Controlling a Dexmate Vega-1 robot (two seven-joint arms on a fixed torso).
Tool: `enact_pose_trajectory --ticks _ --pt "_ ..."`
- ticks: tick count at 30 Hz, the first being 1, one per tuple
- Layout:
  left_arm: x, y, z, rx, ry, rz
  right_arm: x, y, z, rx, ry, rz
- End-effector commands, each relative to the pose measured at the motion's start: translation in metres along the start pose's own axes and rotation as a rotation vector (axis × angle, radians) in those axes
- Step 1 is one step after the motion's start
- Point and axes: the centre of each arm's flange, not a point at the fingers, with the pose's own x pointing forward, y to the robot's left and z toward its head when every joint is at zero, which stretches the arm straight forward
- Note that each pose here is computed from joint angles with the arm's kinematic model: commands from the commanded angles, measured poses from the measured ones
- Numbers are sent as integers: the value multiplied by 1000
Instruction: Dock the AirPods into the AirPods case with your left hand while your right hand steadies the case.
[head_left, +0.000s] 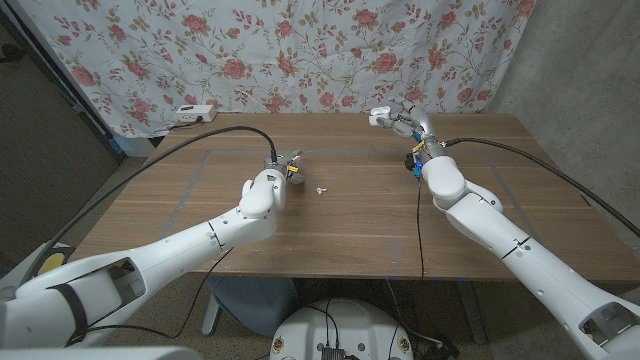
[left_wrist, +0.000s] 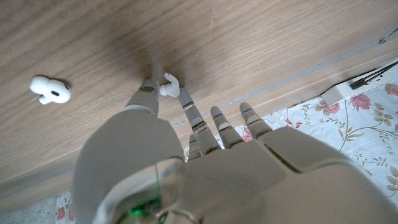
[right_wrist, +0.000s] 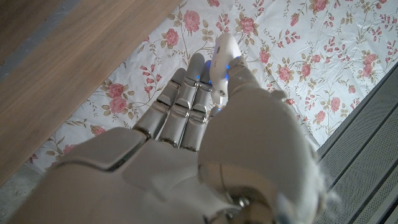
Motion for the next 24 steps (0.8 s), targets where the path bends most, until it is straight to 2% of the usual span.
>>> enact_pose_trajectory --ticks 1,24 --pt "0 0 -3 6 13 2 1 -1 0 1 -3 0" --pt "3 -3 -2 -15 2 -3 2 1 0 0 0 -1"
